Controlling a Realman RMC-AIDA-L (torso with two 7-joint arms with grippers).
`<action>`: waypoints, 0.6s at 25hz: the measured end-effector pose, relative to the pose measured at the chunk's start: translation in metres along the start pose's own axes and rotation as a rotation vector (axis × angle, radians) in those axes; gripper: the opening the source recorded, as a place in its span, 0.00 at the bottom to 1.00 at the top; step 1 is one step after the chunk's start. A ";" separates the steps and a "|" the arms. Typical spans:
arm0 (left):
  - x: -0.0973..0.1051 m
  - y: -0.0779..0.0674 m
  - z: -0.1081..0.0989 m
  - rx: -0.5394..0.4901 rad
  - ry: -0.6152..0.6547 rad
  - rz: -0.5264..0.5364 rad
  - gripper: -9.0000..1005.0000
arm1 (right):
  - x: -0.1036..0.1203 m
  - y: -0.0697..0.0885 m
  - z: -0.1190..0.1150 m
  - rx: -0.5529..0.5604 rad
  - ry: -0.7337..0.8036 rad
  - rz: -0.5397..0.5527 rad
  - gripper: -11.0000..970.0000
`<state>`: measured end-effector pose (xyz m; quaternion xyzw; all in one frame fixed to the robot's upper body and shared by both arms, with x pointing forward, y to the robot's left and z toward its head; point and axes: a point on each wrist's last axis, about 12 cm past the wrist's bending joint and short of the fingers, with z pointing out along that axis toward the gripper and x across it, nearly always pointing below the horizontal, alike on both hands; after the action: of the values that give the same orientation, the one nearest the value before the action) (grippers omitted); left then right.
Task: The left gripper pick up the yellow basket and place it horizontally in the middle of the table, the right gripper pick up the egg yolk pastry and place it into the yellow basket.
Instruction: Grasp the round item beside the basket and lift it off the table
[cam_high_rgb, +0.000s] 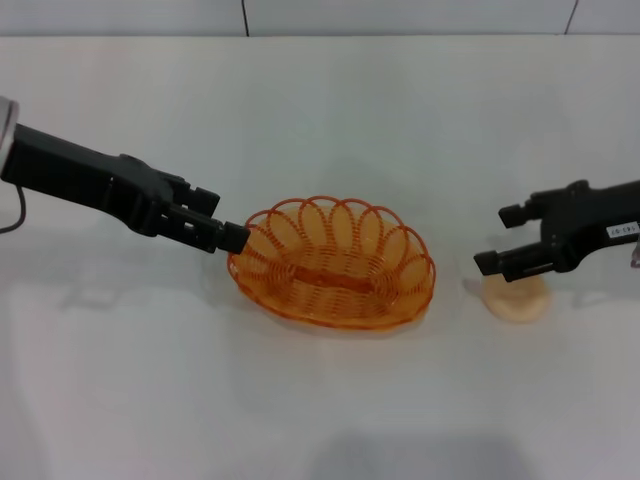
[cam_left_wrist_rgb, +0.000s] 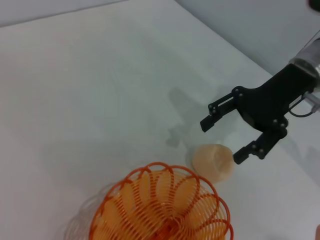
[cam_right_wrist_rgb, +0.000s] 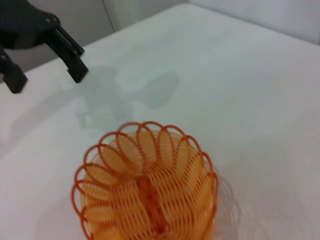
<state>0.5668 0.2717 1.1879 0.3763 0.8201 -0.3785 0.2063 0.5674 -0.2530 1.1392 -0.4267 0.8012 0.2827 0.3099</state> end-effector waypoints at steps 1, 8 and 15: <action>0.000 0.000 0.001 0.001 0.001 0.001 0.86 | 0.001 0.000 0.001 0.006 0.010 0.004 0.82; 0.002 0.001 0.001 -0.003 0.004 -0.005 0.86 | 0.009 -0.002 0.003 0.020 0.060 0.029 0.82; 0.002 0.002 0.003 -0.012 0.006 -0.011 0.86 | 0.014 -0.005 0.002 0.045 0.092 0.047 0.79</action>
<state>0.5671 0.2714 1.1837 0.3717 0.8251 -0.3735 0.2038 0.5663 -0.2611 1.1271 -0.4133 0.8307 0.2516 0.2754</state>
